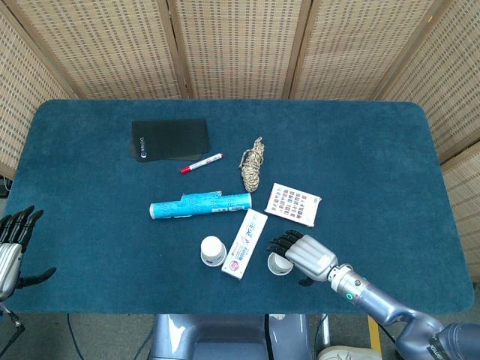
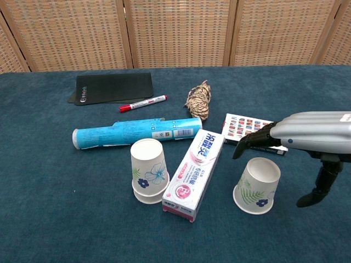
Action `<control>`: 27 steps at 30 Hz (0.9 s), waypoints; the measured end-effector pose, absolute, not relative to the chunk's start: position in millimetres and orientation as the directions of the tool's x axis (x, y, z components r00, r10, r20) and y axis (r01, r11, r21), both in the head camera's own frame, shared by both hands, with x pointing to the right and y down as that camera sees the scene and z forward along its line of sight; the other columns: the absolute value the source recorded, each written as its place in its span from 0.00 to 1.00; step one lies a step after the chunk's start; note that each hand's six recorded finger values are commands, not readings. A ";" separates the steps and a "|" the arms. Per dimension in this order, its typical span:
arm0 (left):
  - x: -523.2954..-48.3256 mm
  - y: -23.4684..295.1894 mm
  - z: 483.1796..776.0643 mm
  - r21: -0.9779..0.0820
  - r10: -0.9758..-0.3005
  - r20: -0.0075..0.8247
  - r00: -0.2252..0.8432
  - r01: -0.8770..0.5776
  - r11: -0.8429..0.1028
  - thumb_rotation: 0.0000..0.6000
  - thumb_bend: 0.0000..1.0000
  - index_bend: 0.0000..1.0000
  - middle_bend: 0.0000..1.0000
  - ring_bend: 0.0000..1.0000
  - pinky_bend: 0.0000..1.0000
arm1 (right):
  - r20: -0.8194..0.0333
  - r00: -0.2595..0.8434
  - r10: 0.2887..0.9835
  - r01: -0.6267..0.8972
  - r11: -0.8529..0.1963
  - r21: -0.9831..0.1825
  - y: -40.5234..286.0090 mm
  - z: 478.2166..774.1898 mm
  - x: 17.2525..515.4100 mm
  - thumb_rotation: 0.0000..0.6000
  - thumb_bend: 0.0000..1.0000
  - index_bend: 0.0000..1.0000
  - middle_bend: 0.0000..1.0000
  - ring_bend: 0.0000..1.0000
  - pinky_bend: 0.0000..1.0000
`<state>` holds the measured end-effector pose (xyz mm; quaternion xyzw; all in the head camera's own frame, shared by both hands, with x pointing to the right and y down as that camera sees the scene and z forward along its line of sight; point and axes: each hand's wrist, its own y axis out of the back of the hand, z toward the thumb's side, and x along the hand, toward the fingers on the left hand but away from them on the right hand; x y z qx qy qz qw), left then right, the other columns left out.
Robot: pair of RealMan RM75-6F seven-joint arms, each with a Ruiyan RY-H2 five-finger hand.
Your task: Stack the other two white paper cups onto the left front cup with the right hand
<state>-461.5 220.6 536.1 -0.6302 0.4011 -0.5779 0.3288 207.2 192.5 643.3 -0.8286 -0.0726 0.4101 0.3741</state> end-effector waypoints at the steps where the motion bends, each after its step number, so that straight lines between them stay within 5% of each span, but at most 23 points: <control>1: -461.7 220.7 535.9 -0.878 -0.886 0.464 0.010 -0.126 -0.461 1.00 0.00 0.00 0.00 0.00 0.00 | -0.625 0.651 0.431 -0.180 -0.712 -0.679 192.2 645.8 207.8 1.00 0.07 0.20 0.24 0.22 0.19; 8: -461.8 220.5 537.3 -0.876 -0.884 0.468 0.008 -0.124 -0.466 1.00 0.00 0.00 0.00 0.00 0.00 | -0.627 0.638 0.447 -0.171 -0.712 -0.681 189.2 656.9 211.4 1.00 0.16 0.27 0.34 0.34 0.39; 15: -461.1 220.2 538.9 -0.875 -0.882 0.471 0.007 -0.119 -0.469 1.00 0.00 0.00 0.00 0.00 0.00 | -0.607 0.638 0.474 -0.124 -0.714 -0.689 186.1 662.5 211.8 1.00 0.36 0.47 0.53 0.52 0.53; 19: -460.5 220.5 539.6 -0.875 -0.881 0.473 0.007 -0.116 -0.470 1.00 0.00 0.00 0.00 0.00 0.00 | -0.578 0.646 0.499 -0.071 -0.714 -0.696 183.5 662.1 209.0 1.00 0.45 0.53 0.57 0.55 0.56; 27: -459.5 220.9 540.4 -0.873 -0.880 0.476 0.007 -0.115 -0.473 1.00 0.00 0.00 0.00 0.00 0.00 | -0.544 0.653 0.527 -0.015 -0.709 -0.705 178.1 654.5 207.5 1.00 0.47 0.53 0.57 0.55 0.56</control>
